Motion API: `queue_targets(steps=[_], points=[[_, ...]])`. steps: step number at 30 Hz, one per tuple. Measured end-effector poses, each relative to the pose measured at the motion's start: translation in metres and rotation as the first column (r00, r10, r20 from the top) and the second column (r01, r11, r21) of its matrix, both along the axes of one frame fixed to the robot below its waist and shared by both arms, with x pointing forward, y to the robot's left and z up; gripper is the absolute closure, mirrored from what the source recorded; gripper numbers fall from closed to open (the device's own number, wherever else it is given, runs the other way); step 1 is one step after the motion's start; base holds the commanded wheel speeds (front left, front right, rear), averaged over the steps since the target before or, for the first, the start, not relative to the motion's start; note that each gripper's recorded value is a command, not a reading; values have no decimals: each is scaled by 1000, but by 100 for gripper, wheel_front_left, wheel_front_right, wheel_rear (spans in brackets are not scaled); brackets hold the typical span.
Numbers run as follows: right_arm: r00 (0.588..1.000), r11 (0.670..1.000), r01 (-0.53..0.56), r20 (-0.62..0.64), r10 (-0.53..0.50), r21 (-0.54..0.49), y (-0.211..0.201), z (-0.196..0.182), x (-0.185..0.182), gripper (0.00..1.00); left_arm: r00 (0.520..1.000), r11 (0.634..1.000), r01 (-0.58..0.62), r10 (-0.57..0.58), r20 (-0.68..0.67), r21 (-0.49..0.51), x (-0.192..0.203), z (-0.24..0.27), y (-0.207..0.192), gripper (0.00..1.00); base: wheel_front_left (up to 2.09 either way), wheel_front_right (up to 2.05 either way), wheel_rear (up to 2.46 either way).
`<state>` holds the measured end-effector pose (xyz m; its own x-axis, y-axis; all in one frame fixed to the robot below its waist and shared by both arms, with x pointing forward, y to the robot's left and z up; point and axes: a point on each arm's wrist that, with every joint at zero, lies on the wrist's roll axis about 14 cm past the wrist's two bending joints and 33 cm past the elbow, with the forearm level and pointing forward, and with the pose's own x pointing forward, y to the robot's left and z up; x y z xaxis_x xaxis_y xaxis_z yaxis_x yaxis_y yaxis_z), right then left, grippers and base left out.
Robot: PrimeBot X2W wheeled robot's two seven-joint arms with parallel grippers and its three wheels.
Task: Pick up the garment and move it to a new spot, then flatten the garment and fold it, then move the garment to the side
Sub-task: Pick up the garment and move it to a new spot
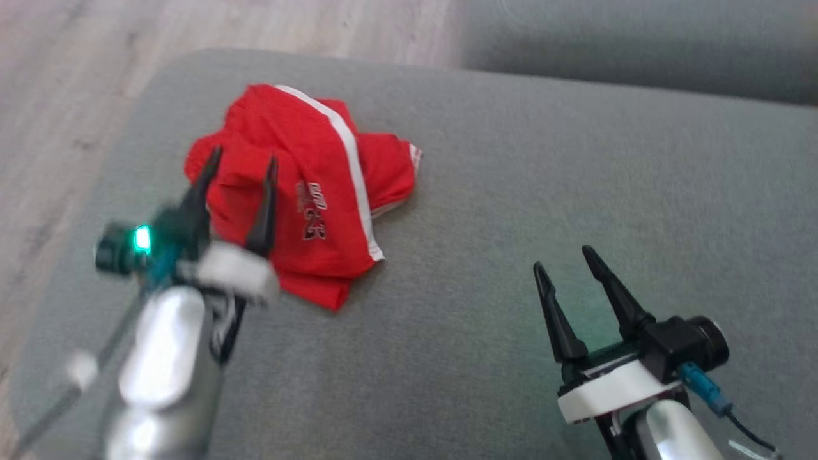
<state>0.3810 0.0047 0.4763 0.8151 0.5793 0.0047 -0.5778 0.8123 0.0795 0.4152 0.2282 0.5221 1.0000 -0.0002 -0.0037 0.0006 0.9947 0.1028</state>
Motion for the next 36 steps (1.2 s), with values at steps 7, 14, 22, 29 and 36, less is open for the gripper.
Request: queue_targets(steps=[7, 14, 22, 29, 36], points=[[998, 998, 59, -32, -59, 1, -18, -12, 13, 0, 956, 998, 61, -59, -287, -1, 45, -44, -9, 0, 0, 0, 0], [992, 994, 110, -60, -110, 0, -35, -22, 19, 0, 870, 998, 65, -49, -490, 15, 46, -102, -3, 0, 0, 0, 0], [990, 992, 128, -59, -127, 2, -41, -20, 17, 0, 913, 996, 93, -85, -398, 1, 57, -86, -11, 100, 0, 0, 0], [992, 992, 122, -25, -122, 12, -39, -5, 11, 0, 990, 995, 100, -101, -94, -20, 64, -11, -11, 100, 0, 0, 0], [991, 991, 130, 5, -131, 25, -42, 9, 1, 0, 948, 985, 166, -146, 283, -47, 55, 107, -26, 100, 0, 0, 0]])
